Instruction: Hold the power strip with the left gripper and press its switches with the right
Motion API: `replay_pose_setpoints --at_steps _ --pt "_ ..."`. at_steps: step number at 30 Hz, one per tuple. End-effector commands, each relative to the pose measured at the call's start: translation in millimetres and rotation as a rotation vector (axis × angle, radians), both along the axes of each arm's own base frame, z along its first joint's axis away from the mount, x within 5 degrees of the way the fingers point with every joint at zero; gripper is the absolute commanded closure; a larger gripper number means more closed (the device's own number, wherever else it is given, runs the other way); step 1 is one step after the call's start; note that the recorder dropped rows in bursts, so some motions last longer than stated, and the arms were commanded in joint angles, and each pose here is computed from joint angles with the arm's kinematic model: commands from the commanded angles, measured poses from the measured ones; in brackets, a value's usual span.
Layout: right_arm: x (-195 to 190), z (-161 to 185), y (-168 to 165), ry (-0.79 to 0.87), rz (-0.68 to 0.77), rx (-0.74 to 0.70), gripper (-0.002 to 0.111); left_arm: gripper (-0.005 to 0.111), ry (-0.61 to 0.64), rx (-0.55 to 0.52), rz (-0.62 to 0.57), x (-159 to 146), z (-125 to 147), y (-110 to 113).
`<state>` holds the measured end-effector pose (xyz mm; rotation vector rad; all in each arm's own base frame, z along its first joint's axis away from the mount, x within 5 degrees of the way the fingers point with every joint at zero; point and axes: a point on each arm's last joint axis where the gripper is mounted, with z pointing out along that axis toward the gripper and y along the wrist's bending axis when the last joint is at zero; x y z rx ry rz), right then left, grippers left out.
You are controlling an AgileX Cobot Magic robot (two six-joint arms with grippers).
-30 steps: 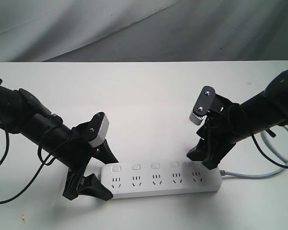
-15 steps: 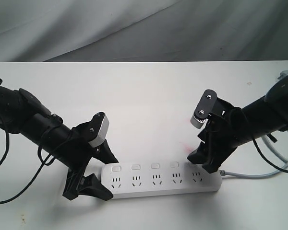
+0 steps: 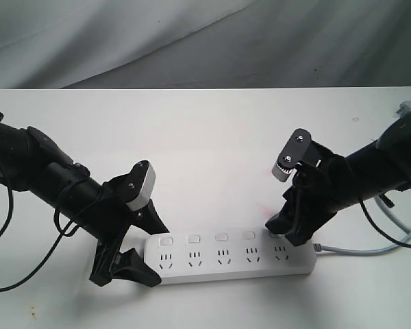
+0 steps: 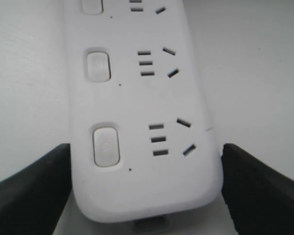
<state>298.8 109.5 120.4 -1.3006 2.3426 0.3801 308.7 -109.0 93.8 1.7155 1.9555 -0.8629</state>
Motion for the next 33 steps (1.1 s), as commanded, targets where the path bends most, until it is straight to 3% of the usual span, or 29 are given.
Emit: replay_pose_setpoints --at_steps 1,5,11,15,20,22,26,28,33 --pt "-4 -14 -5 0.028 0.025 -0.053 0.044 0.105 -0.009 0.002 -0.007 1 -1 -2" --pt "2 24 -1 -0.077 -0.043 0.033 0.044 0.105 -0.009 0.002 -0.007 1 -1 -2" --pt "7 134 -11 -0.385 -0.291 0.187 0.044 0.105 -0.009 0.002 -0.007 1 -1 -2" --pt "-12 199 -27 -0.62 -0.459 0.291 0.044 0.105 -0.009 0.002 -0.007 1 -1 -2" --pt "-45 248 -40 -0.811 -0.501 0.364 0.046 0.105 -0.009 0.002 -0.007 1 -1 -2" --pt "-59 262 -42 -0.845 -0.494 0.397 0.056 0.105 -0.009 0.002 -0.007 1 -1 -2" --pt "-76 276 -45 -0.845 -0.536 0.494 0.095 0.105 -0.009 0.002 -0.007 1 -1 -2" --pt "-81 280 -46 -0.833 -0.556 0.535 0.108 0.105 -0.009 0.002 -0.007 1 -1 -2" --pt "-92 286 -45 -0.82 -0.536 0.572 0.108 0.105 -0.009 0.002 -0.007 1 -1 -2"
